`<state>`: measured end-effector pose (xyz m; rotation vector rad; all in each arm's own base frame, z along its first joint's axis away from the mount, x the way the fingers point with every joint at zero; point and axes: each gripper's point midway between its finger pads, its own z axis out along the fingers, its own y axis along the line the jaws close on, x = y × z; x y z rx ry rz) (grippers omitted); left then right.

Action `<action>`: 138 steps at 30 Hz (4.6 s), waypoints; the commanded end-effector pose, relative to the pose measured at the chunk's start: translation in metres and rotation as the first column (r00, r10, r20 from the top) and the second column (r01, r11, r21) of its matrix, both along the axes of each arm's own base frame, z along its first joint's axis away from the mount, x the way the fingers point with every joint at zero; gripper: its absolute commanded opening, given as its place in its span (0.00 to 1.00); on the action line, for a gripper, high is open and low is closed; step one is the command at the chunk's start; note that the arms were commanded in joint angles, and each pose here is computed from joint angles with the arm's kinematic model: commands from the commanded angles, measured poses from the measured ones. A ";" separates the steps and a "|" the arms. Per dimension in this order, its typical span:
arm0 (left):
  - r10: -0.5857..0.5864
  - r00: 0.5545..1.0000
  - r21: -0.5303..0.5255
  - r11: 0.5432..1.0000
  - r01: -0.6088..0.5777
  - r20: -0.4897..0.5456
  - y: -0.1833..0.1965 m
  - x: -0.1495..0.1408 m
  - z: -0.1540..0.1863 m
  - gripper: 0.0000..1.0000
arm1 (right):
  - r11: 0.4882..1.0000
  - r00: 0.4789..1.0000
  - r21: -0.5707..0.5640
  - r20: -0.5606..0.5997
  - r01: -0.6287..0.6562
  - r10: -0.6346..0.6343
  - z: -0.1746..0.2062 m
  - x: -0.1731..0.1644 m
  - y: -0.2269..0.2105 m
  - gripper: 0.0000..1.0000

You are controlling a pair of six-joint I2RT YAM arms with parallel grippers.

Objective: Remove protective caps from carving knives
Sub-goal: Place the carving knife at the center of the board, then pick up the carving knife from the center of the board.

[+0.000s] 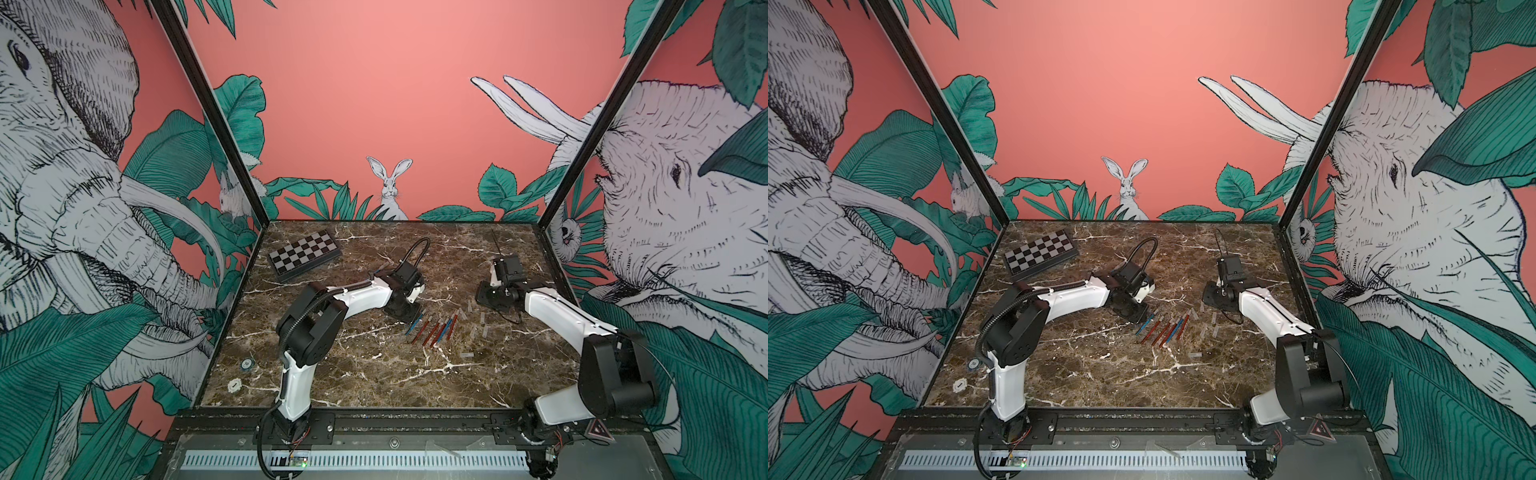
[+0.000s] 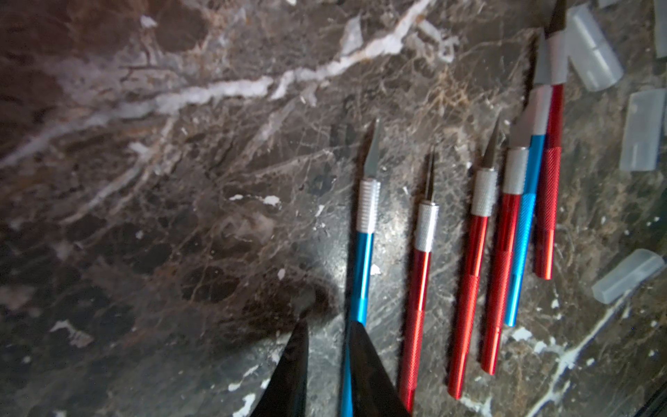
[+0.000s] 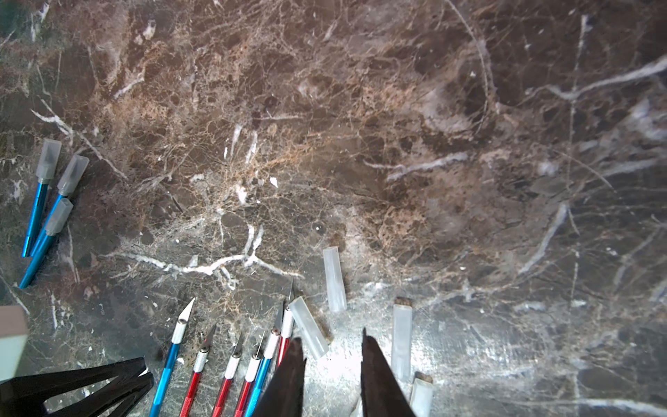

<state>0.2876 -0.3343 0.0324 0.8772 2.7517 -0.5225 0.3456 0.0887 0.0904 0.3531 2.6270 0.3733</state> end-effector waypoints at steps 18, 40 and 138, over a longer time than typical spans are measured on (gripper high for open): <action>0.074 0.959 0.068 0.993 -0.096 0.273 0.085 0.093 0.120 0.93 | 0.995 0.958 0.011 0.274 -0.095 0.088 0.084 -0.001 0.008 0.71; 0.111 0.980 0.224 0.963 -0.147 0.163 0.143 0.136 0.045 0.85 | 0.996 0.934 -0.006 0.347 -0.085 0.082 0.089 -0.013 -0.005 0.95; 0.045 0.992 0.201 0.979 -0.020 -0.117 0.105 0.034 -0.029 0.28 | 0.993 0.943 0.099 0.331 -0.059 0.023 0.068 -0.012 -0.009 0.94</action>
